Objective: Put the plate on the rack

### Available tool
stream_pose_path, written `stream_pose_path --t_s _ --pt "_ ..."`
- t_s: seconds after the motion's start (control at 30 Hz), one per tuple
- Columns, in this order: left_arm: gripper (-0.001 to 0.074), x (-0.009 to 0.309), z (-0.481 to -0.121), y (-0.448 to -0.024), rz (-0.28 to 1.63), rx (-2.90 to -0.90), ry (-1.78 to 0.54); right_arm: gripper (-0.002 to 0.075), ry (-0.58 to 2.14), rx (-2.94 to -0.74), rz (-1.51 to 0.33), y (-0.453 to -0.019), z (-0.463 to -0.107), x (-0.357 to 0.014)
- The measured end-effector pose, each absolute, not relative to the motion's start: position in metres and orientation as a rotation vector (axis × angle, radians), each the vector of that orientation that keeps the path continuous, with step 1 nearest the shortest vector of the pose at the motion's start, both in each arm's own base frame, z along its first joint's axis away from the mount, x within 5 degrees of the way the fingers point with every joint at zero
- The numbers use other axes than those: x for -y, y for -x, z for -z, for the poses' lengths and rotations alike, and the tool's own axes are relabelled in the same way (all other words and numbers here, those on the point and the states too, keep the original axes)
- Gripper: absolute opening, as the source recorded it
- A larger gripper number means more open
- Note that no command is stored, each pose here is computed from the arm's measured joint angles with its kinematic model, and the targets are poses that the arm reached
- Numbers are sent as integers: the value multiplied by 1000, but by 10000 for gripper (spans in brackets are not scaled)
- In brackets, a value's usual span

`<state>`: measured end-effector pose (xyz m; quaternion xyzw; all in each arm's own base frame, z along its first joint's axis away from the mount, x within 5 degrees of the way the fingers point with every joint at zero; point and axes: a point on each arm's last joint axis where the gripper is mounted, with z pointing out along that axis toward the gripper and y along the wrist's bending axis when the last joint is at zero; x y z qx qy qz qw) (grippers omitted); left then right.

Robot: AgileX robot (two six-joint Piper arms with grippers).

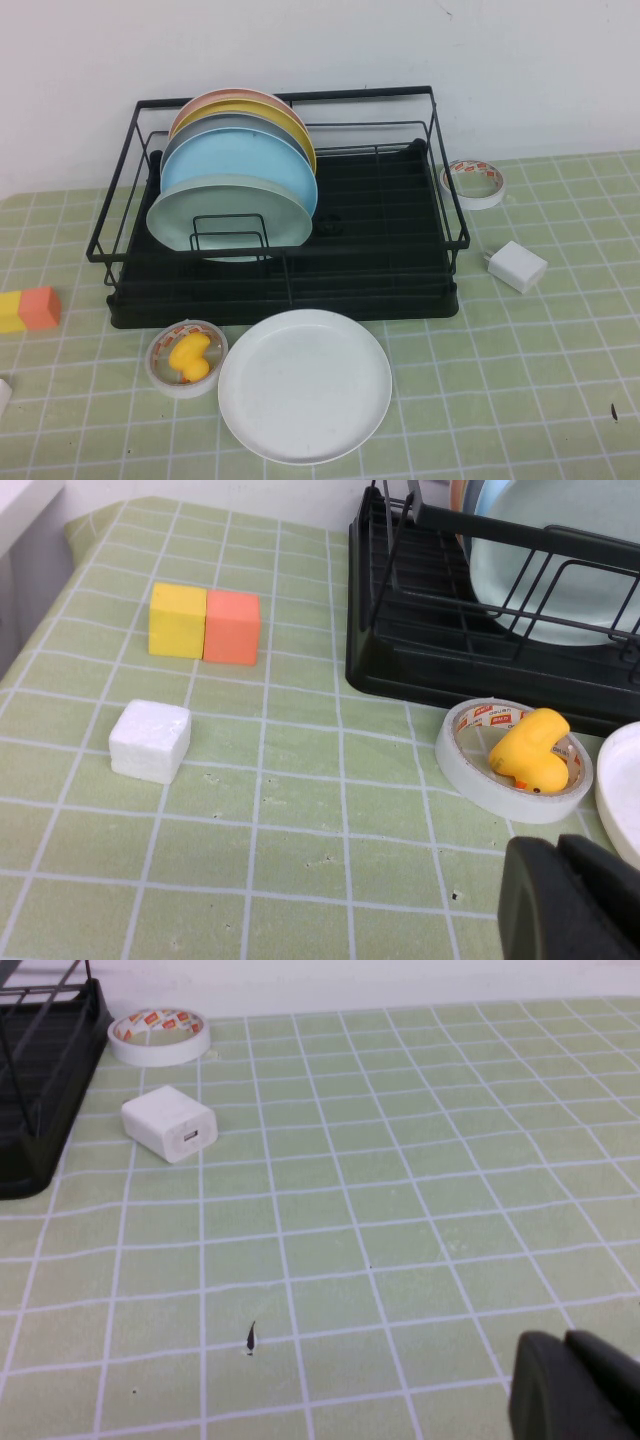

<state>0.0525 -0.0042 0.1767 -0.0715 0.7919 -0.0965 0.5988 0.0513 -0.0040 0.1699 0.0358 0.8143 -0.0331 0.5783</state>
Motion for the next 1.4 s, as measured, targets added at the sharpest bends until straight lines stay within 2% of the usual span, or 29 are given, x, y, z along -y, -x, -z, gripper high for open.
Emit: stream_pose_path --t_s 1.1,1.23,1.4 --pt "-3 4 -178 -53 223 -1822 163 -2 -84 -1894 79 -52 -171 4" --pt "-3 4 -187 -55 232 -1715 158 -2 -86 -1810 89 -54 -176 5" --pt "-3 3 -216 -55 248 -1394 136 -2 -89 -1512 123 -56 -203 8"
